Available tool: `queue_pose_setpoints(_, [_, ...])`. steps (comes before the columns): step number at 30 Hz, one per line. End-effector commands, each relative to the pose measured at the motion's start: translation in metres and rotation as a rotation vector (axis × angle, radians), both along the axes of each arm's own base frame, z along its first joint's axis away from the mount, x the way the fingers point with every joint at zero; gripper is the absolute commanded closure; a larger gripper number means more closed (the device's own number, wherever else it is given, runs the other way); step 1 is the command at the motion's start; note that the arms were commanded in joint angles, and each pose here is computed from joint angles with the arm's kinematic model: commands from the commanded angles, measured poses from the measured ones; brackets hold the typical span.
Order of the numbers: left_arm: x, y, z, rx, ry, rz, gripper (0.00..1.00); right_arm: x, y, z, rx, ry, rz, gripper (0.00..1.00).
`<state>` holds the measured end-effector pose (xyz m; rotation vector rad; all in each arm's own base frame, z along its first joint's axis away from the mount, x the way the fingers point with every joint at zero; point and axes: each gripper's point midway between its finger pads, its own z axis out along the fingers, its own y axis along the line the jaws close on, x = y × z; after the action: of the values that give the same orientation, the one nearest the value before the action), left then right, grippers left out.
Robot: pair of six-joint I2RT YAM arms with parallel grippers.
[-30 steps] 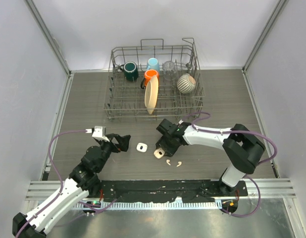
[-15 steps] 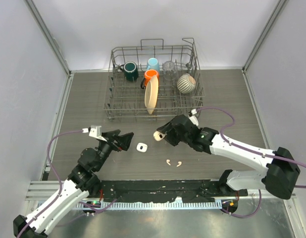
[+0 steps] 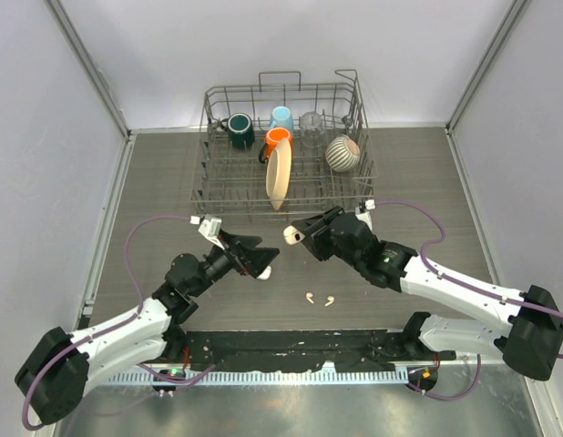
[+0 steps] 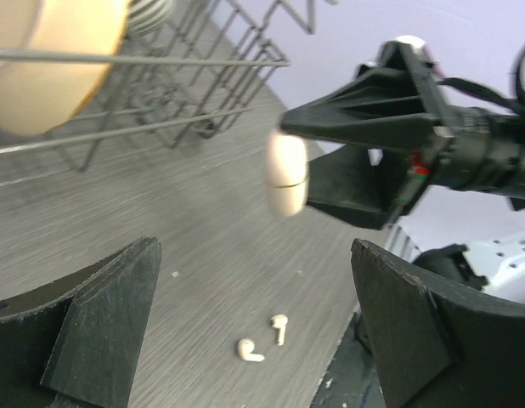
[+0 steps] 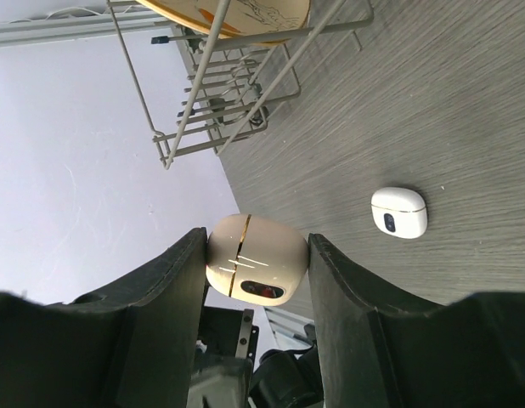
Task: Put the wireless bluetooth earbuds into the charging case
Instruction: Adjust the charging case.
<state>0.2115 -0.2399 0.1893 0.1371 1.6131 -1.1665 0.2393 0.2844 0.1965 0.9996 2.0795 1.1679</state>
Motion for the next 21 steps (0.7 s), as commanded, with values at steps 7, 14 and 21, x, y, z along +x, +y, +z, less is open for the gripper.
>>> queue_pose_setpoints(7, [-0.013, -0.028, 0.072, -0.153, -0.196, -0.092, 0.11, 0.003, 0.015, 0.025, 0.125, -0.038, 0.017, 0.99])
queue_pose_setpoints(14, [-0.007, -0.035, 0.064, -0.139, -0.177, -0.09, 0.18, -0.002, 0.025, 0.029, 0.146, -0.036, 0.05, 0.99])
queue_pose_setpoints(21, [-0.003, -0.036, 0.063, -0.137, -0.182, -0.071, 0.29, -0.011, 0.033, 0.025, 0.162, -0.016, 0.075, 0.99])
